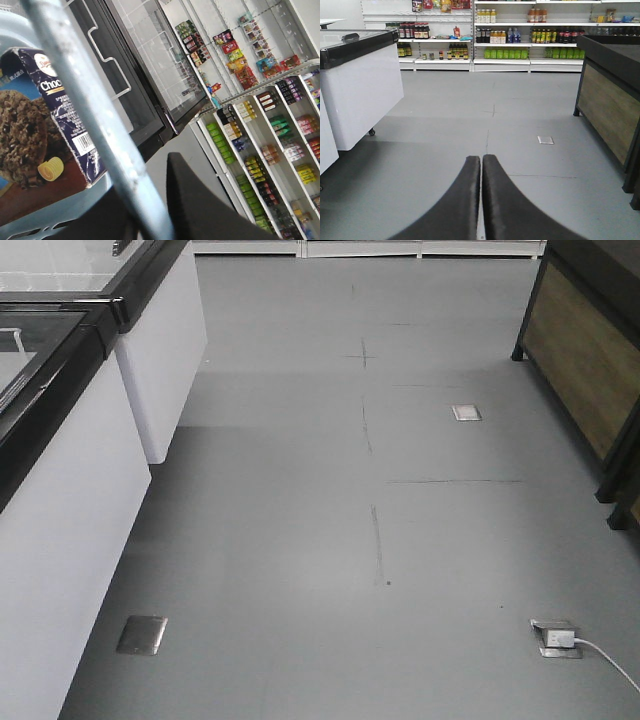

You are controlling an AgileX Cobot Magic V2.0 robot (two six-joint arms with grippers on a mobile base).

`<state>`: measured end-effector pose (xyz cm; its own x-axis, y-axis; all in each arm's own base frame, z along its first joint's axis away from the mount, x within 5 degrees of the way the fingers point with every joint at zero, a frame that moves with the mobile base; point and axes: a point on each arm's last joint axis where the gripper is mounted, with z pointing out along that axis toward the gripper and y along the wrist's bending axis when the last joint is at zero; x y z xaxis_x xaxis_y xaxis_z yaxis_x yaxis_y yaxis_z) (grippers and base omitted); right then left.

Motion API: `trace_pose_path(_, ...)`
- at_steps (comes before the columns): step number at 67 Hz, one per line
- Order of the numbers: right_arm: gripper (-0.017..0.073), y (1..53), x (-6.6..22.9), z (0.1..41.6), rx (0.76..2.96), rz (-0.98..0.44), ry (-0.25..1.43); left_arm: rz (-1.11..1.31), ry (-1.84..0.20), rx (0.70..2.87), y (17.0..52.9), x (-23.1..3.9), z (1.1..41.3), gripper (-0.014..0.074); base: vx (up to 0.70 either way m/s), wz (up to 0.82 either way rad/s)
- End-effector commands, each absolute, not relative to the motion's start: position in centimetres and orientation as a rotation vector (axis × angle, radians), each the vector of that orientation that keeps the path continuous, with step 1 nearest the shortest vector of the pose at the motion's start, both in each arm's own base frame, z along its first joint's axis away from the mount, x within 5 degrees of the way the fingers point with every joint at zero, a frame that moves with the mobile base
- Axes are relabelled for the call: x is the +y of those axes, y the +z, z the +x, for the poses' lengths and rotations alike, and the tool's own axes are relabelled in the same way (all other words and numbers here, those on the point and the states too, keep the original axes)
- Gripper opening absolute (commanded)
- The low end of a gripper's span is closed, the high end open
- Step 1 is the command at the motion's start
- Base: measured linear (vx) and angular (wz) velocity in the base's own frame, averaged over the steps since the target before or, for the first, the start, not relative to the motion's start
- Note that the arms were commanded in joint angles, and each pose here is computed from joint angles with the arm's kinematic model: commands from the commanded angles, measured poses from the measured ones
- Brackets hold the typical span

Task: Left arm holds basket, right arm returns cookies

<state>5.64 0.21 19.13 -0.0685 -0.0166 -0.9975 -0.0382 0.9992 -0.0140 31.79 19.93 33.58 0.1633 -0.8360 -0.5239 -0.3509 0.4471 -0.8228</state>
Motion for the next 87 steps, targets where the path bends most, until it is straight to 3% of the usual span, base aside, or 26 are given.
trace_pose_path(1, -0.0008, 19.7, 0.2, 5.6, 1.563, -0.041, 0.006, -1.063, -0.542, 1.386, 35.7, 19.2, 31.6, -0.0006, 0.00, 0.00)
trace_pose_path(33, -0.0008, 19.7, 0.2, 5.6, 1.563, -0.041, 0.006, -0.871, -0.602, 1.311, 41.5, 18.5, 31.9, -0.0006, 0.00, 0.00)
trace_pose_path(53, -0.0008, 19.7, 0.2, 5.6, 1.563, -0.041, 0.006, -0.759, -0.765, 1.325, 42.9, 16.7, 31.6, -0.0006, 0.00, 0.00)
trace_pose_path(67, -0.0008, 19.7, 0.2, 5.6, 1.563, -0.041, 0.006, -0.654, -0.962, 1.389, 43.0, 13.3, 32.5, -0.0006, 0.00, 0.00)
trace_pose_path(87, -0.0008, 19.7, 0.2, 5.6, 1.563, -0.041, 0.006, -0.479, -1.151, 1.519, 42.8, 6.4, 34.2, -0.0006, 0.00, 0.00)
